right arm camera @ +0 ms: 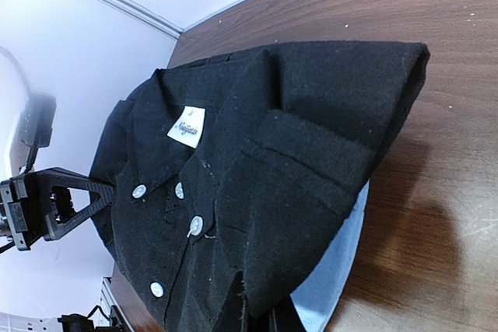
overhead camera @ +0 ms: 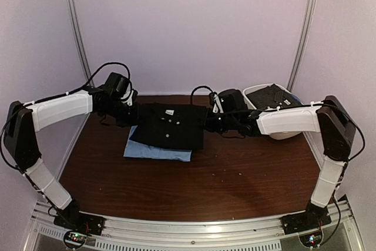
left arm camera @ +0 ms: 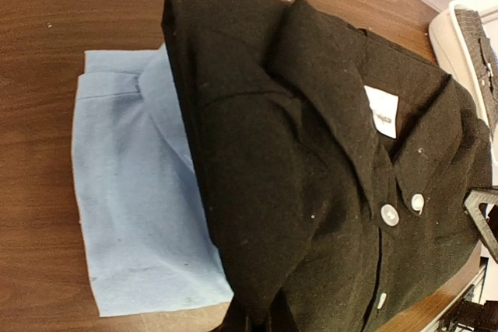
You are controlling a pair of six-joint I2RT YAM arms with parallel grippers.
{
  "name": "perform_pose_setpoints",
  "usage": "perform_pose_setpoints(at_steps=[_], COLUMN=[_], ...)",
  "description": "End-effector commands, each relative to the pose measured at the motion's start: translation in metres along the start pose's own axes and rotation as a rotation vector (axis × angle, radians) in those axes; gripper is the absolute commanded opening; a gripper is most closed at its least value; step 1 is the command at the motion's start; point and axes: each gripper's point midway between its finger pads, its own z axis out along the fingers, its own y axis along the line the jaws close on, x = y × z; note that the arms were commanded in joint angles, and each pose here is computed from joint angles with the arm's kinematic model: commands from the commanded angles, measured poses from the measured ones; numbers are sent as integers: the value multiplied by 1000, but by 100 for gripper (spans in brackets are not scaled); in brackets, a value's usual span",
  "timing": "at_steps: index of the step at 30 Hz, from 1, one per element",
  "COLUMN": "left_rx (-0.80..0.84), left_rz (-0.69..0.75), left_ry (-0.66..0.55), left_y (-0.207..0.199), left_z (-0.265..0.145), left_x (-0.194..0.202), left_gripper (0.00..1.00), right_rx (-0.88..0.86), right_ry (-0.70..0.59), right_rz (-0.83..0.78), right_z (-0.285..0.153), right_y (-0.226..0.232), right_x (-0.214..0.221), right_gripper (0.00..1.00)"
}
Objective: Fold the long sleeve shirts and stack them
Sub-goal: Place the square-folded shirt on the square-folded shirt.
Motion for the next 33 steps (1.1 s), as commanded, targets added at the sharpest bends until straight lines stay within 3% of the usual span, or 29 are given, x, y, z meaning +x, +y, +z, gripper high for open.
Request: perform_pose_setpoints(at_steps=[1,16,33], left_rx=[-20,-69,-202], left_rz=[7,-59,-181], left_ry=[-22,47,191], left_y=[24,66,134], left_z=[-6,23,71], left_x=[-7,2,47], left_gripper=[0,0,0], right_rx=[-88,-87,27], right_ry=[-21,53,128], right_rz=[17,67,114], right_z=[21,72,90], right_y=[24,6,-63], right_x=[-12,9,42], right_gripper=[0,0,1])
